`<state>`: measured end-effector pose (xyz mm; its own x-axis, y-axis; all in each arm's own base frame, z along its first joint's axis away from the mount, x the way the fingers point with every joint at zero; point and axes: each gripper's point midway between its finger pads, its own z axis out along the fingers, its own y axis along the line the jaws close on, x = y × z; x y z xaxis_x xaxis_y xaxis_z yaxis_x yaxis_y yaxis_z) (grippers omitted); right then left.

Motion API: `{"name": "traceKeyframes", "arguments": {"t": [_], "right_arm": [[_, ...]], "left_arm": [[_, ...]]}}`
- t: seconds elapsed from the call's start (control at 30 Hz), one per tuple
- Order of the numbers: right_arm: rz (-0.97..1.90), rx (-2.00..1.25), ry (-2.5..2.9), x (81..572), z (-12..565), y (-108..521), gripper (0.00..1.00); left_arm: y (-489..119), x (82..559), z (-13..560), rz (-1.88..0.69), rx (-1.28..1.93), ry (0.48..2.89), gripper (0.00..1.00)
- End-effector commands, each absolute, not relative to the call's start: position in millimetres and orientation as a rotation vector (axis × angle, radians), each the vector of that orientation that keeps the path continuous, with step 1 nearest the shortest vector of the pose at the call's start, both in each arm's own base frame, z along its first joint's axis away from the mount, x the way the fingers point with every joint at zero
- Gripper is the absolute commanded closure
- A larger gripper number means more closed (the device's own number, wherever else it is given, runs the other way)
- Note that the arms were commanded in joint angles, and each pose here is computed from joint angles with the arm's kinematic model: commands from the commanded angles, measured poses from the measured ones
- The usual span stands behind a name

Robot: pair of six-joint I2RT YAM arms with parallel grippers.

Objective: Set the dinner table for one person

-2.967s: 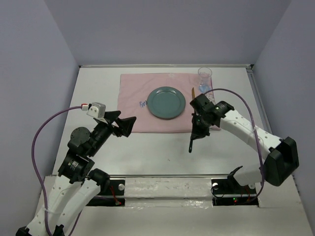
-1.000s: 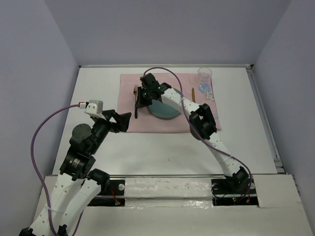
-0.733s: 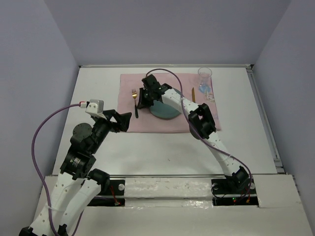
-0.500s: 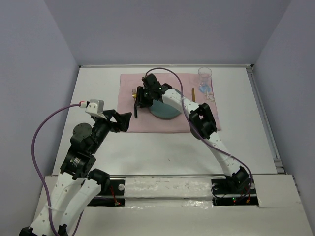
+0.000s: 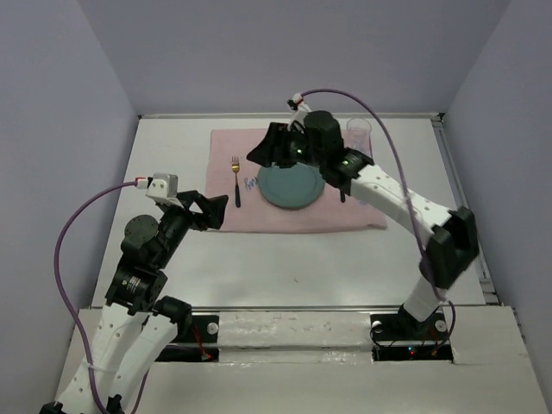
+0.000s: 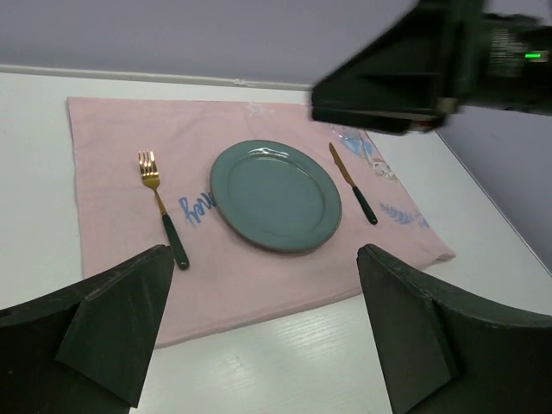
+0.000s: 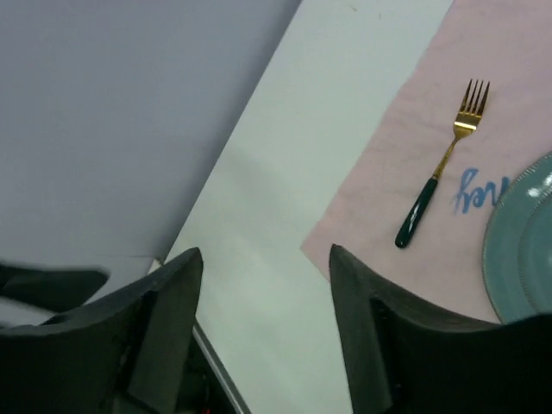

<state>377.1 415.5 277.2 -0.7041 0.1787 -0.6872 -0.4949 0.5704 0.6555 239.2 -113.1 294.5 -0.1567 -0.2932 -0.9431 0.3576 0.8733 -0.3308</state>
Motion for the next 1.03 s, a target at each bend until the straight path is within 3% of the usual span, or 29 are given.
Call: {"name": "traceKeyframes", "arguments": {"t": [0.0,0.03,0.07,0.43,0.73,1.0], "right_arm": [[1.197,-0.368,1.714,332.1,353.6,381.7,0.12],[1.192,-0.379,1.683,323.0,359.6,372.9,0.01],[1.174,-0.396,1.66,304.8,361.9,355.3,0.0],[1.052,-0.373,1.639,227.9,305.6,265.3,0.0],[0.962,-0.356,1.488,196.4,342.3,216.5,0.0],[0.89,-0.283,1.381,175.3,363.3,174.4,0.0]], "left_arm": [[-116.6,237.0,322.7,-0.613,0.074,1.535,0.01],[-117.0,236.7,324.3,-0.62,0.074,1.528,0.01],[-116.8,236.9,324.7,-0.621,0.073,1.523,0.01],[-116.3,232.0,353.2,-0.664,0.056,1.419,0.01],[-116.9,225.0,407.0,-0.695,0.07,1.289,0.01],[-122.8,224.7,411.4,-0.73,0.085,1.286,0.01]]}}
